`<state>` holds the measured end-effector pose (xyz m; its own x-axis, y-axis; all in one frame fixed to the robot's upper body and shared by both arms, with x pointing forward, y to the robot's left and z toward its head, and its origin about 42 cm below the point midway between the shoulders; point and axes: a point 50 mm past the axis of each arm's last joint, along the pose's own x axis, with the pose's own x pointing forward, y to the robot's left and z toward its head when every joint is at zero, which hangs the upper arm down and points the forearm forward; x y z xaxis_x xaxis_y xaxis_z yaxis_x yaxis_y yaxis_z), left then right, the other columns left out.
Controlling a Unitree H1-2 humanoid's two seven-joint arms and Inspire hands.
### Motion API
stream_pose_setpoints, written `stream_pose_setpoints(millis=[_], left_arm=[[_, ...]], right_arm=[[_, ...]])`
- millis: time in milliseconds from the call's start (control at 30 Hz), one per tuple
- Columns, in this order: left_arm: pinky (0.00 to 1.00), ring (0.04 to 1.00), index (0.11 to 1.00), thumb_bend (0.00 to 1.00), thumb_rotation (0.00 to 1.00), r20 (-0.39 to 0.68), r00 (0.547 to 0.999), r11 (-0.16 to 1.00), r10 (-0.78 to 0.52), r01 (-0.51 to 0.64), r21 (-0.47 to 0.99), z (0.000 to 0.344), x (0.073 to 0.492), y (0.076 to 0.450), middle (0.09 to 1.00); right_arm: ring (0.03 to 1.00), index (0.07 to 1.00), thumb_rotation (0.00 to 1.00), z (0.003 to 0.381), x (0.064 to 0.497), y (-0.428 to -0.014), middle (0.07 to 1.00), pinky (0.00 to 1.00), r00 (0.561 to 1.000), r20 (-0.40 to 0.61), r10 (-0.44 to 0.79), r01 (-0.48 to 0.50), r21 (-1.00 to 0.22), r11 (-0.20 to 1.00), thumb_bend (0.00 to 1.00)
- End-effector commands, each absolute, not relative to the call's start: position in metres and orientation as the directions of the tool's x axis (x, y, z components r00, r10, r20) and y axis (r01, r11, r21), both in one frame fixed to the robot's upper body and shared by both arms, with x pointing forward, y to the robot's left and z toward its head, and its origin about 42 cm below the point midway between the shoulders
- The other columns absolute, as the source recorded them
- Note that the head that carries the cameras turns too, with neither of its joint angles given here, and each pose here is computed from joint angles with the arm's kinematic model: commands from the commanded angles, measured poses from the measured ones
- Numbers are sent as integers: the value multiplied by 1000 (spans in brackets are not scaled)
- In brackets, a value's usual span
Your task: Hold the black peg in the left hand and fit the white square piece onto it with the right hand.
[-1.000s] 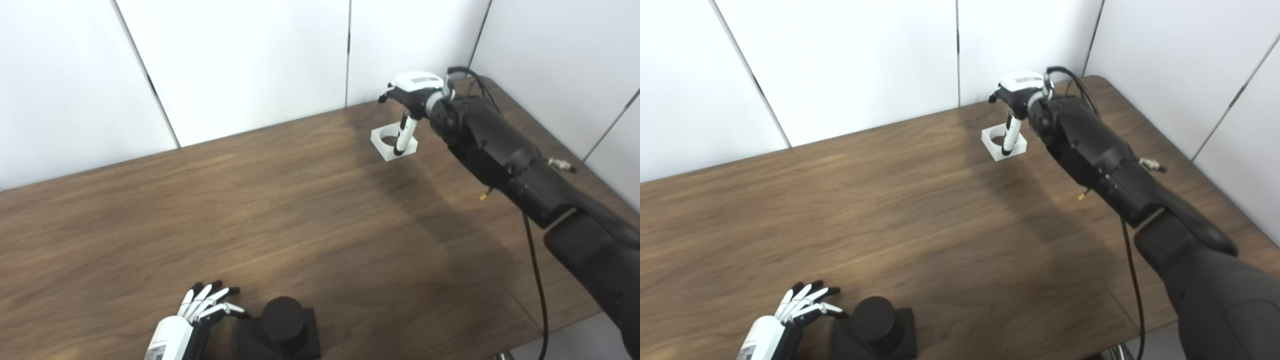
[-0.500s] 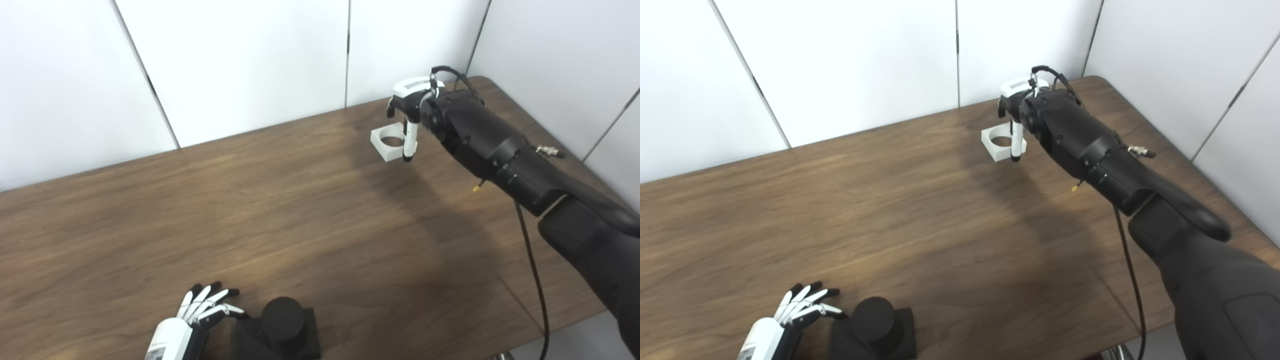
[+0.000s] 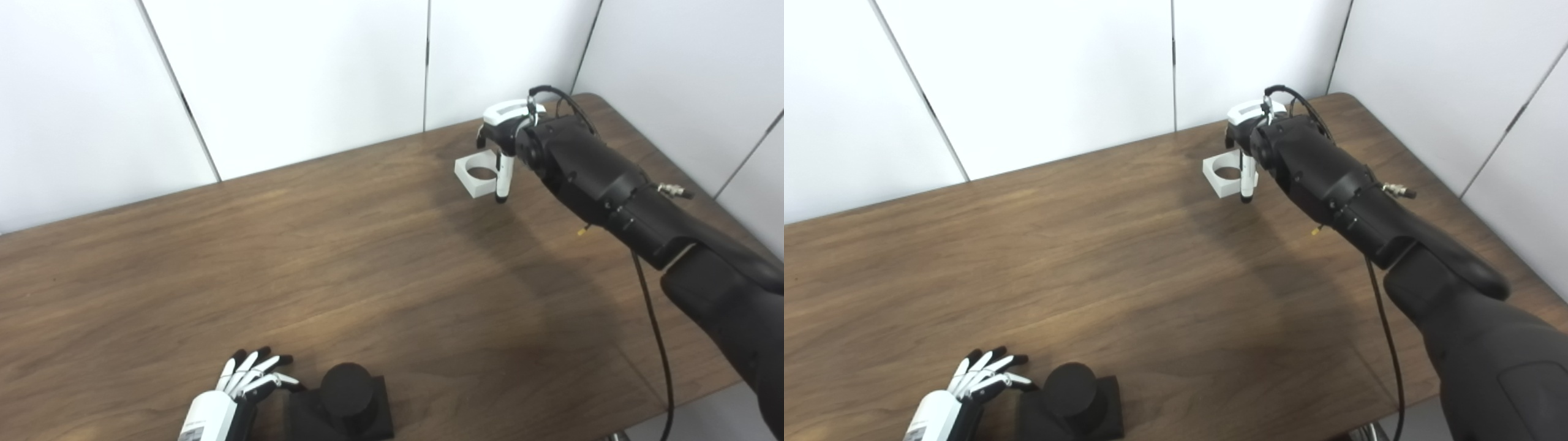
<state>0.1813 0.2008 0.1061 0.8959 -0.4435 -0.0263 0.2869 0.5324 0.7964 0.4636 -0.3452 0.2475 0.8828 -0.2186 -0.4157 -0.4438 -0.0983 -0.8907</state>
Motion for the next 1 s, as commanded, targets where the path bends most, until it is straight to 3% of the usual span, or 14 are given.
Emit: stream_pose_setpoints(millis=[0, 967], left_arm=[[1000, 921, 485, 521, 47, -135, 892, 469, -431, 349, 811, 95, 172, 207, 828], [1000, 923, 485, 520, 46, -136, 893, 469, -430, 350, 811, 102, 169, 204, 827]], right_arm=[[1000, 827, 187, 276, 471, -346, 985, 1000, 918, -331, -218, -363, -923, -126, 898], [996, 749, 173, 262, 466, -344, 931, 949, 937, -308, -164, -323, -944, -70, 851]])
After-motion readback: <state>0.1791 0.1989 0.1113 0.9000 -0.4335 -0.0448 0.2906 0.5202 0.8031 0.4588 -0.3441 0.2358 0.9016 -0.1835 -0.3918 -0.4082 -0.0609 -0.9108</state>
